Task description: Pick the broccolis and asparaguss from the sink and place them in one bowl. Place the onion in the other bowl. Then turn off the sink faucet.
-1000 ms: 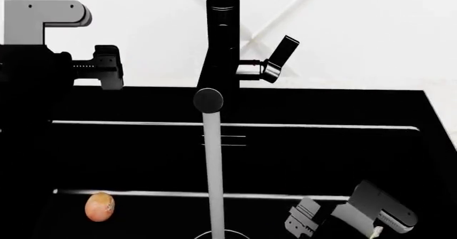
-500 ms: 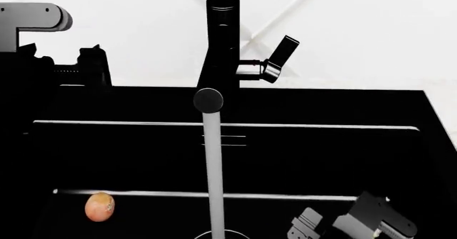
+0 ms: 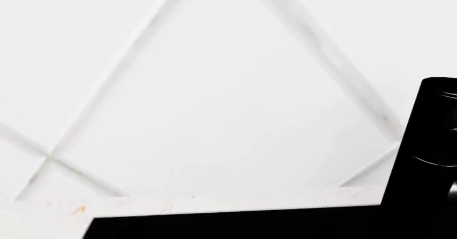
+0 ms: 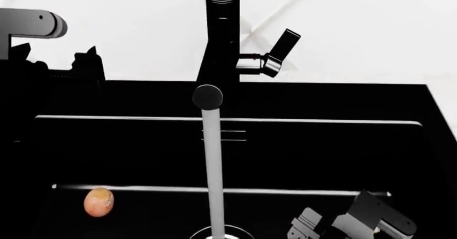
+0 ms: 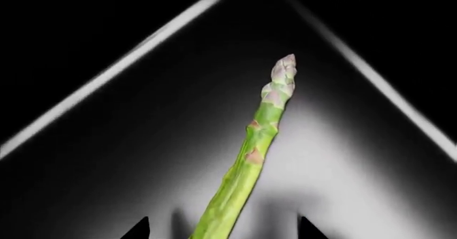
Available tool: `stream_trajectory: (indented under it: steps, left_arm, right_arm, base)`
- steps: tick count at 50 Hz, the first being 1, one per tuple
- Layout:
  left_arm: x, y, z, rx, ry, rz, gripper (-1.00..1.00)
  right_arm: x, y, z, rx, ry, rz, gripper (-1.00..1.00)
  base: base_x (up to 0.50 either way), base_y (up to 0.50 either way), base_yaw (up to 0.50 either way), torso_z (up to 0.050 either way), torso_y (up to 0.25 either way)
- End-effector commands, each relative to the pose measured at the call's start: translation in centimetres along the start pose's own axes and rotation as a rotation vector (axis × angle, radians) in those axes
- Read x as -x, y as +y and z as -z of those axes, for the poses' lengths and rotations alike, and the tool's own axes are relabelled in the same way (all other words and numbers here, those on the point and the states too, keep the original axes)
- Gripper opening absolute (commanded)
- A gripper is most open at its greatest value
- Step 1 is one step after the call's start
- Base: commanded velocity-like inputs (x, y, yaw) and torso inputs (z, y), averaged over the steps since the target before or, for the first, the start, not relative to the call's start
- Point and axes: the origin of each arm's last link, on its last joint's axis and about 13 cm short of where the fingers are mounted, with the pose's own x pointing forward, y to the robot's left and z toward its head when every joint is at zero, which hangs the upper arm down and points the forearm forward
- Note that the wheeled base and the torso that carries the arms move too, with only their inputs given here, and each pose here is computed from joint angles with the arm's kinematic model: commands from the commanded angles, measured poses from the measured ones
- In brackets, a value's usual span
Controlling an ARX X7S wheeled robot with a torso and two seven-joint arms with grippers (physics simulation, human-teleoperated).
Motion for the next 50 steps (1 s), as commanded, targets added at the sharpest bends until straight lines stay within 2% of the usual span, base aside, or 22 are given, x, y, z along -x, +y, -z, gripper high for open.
stream_trajectory:
  steps: [1,33,34,35,36,43,50]
  left_arm:
    - [0.1,-0.1,0.3,-0.009,0.002,0.002,1.00]
    - [0.0,-0.1,1.0,-0.024,0.021,0.005,1.00]
    - [0.0,-0.1,0.9,-0.023,0.020,0.008,1.00]
    - [0.0,0.0,0.9,0.025,0.021,0.006,1.00]
    - [0.0,0.0,0.9,0.004,0.028,0.012,1.00]
    - [0.1,-0.1,1.1,0.000,0.028,0.012,1.00]
    - [0.0,-0.1,1.2,0.000,0.035,0.013,1.00]
  right_arm:
    - [-0.1,-0.1,0.3,-0.019,0.009,-0.010,1.00]
    - [-0.2,-0.3,0.4,-0.021,0.020,0.025,1.00]
    - [-0.2,-0.3,0.4,-0.024,0.023,0.031,-1.00]
    - [-0.2,-0.3,0.3,-0.025,0.025,0.040,-1.00]
    - [-0.2,-0.4,0.3,-0.031,0.028,0.039,-1.00]
    - [-0.2,-0.5,0.1,-0.062,0.029,0.045,-1.00]
    - [0.2,-0.6,-0.8,-0.055,-0.007,0.039,-1.00]
  base:
    - [0.00,0.00,0.00,0.000,-0.018]
    - [0.00,0.00,0.00,0.000,-0.064]
    - [0.00,0.00,0.00,0.000,-0.059]
    - [0.00,0.00,0.00,0.000,0.000]
    - [0.00,0.00,0.00,0.000,0.000]
    - [0.00,0.00,0.00,0.000,0.000]
    - [0.00,0.00,0.00,0.000,-0.004]
